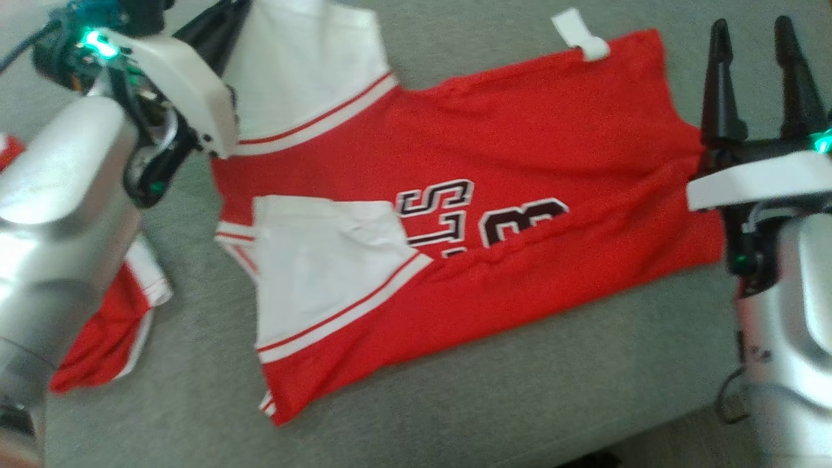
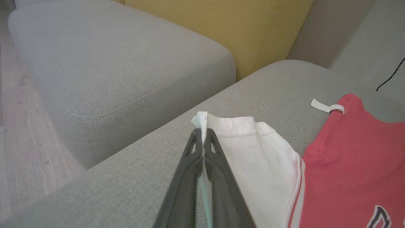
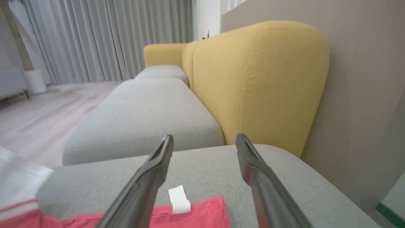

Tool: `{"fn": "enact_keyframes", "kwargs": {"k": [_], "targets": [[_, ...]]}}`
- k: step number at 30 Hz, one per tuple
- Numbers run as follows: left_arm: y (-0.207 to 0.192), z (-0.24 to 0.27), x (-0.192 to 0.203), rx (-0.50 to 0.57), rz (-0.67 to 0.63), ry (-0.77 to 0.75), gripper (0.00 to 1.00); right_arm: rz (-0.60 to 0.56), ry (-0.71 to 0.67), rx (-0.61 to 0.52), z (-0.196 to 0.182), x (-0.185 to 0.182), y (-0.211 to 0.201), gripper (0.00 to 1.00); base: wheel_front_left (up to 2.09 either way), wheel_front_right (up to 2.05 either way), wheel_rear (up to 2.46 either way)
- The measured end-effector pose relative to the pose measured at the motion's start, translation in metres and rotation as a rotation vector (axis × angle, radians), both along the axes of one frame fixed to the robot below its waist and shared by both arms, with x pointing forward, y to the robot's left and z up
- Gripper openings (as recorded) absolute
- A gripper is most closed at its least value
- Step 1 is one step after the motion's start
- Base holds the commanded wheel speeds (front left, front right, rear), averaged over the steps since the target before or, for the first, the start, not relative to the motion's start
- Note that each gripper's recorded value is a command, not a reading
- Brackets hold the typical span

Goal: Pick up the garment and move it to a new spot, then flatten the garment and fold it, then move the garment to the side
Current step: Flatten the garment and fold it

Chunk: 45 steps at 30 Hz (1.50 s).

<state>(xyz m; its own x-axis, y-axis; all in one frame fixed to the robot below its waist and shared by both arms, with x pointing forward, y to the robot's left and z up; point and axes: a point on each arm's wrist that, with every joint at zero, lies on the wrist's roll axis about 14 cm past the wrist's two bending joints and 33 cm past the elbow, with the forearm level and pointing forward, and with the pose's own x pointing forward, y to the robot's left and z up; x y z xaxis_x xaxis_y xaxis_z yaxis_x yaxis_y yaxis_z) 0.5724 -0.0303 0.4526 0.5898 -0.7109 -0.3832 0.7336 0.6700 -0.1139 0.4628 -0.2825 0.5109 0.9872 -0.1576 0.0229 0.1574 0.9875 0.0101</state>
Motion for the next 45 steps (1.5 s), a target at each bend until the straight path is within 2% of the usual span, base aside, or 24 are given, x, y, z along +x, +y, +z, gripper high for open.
{"fn": "enact_keyframes", "kwargs": {"k": [2,7,14,20,25,31,32,33,34,40,45], "targets": [[0.004,0.016,-0.005,-0.041,0.006,-0.05,0.0,0.028,0.059,-0.047,-0.004,0.008,0.001,1.0,0.0,0.0,0.0],[0.015,0.036,-0.033,-0.092,-0.005,-0.125,0.0,0.048,0.214,-0.047,-0.026,0.028,-0.002,1.0,0.0,0.0,0.0],[0.029,0.037,-0.075,-0.06,-0.034,-0.166,0.0,0.025,0.493,-0.002,-0.08,0.046,-0.009,1.0,0.0,0.0,0.0],[0.028,0.033,-0.088,-0.076,-0.043,-0.15,0.0,-0.005,0.67,0.0,-0.12,0.058,-0.012,1.0,0.0,0.0,0.0],[0.029,0.021,-0.089,-0.027,-0.056,-0.157,0.0,-0.036,0.773,0.005,-0.148,0.054,-0.019,1.0,0.0,0.0,0.0],[0.024,0.016,-0.089,-0.039,-0.062,-0.138,0.0,-0.046,0.774,0.007,-0.15,0.063,-0.02,1.0,0.0,0.0,0.0],[0.025,0.016,-0.088,-0.037,-0.055,-0.139,0.0,-0.045,0.774,0.001,-0.151,0.063,-0.02,0.83,0.0,0.0,0.0],[0.026,0.015,-0.086,-0.033,-0.046,-0.14,0.0,-0.042,0.77,-0.004,-0.151,0.064,-0.019,0.31,0.0,0.0,0.0],[0.028,0.015,-0.084,-0.027,-0.036,-0.139,0.0,-0.035,0.761,-0.009,-0.15,0.065,-0.017,0.0,0.0,0.0,0.0],[0.034,0.019,-0.073,-0.012,0.016,-0.156,0.0,-0.014,0.689,-0.025,-0.138,0.067,-0.014,0.0,0.0,0.0,0.0],[0.038,0.03,-0.057,-0.022,0.078,-0.177,0.0,-0.018,0.562,-0.002,-0.106,0.074,-0.018,0.0,0.0,0.0,0.0]]}}
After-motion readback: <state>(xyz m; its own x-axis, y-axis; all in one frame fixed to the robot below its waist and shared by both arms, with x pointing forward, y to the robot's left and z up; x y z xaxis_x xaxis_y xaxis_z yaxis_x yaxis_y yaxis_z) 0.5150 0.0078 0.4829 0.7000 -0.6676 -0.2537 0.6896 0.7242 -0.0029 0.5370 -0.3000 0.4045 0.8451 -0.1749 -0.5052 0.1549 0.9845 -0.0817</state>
